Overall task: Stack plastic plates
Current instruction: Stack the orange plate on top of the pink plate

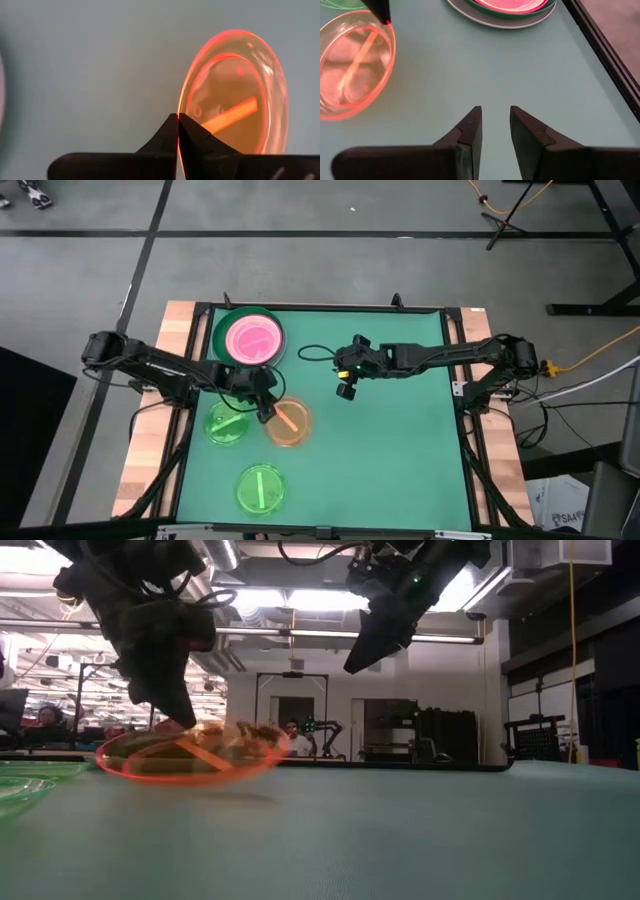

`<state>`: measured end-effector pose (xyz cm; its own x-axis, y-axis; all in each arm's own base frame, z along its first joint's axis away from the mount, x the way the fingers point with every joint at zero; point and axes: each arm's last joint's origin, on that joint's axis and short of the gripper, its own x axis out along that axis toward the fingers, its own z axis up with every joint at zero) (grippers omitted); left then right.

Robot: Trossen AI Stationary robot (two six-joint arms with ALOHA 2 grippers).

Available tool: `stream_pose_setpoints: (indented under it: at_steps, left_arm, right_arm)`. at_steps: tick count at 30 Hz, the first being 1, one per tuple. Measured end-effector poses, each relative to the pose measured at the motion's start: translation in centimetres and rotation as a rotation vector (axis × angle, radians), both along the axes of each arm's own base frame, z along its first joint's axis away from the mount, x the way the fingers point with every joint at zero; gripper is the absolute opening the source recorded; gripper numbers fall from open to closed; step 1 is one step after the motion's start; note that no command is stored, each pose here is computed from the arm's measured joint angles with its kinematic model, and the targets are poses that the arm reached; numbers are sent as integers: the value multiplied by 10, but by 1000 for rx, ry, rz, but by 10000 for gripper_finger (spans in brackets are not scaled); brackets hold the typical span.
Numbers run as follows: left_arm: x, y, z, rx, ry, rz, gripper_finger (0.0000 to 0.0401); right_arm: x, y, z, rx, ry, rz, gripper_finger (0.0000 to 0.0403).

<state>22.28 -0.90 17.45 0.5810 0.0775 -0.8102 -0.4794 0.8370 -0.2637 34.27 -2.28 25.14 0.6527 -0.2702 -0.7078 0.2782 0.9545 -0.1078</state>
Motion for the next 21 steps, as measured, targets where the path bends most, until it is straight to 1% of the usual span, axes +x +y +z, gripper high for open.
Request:
stream_pose_setpoints:
  at_steps: [9,15,21]
  left_arm:
    - [-6,19,15,15,-73,67,0]
    - [-13,39,25,24,-117,154,0]
    - [-22,60,34,61,-161,230,0]
  right_arm:
    - [0,0,0,-1,0,1,88]
    - [0,0,0,-1,0,1,88]
    - [0,0,0,-1,0,1,88]
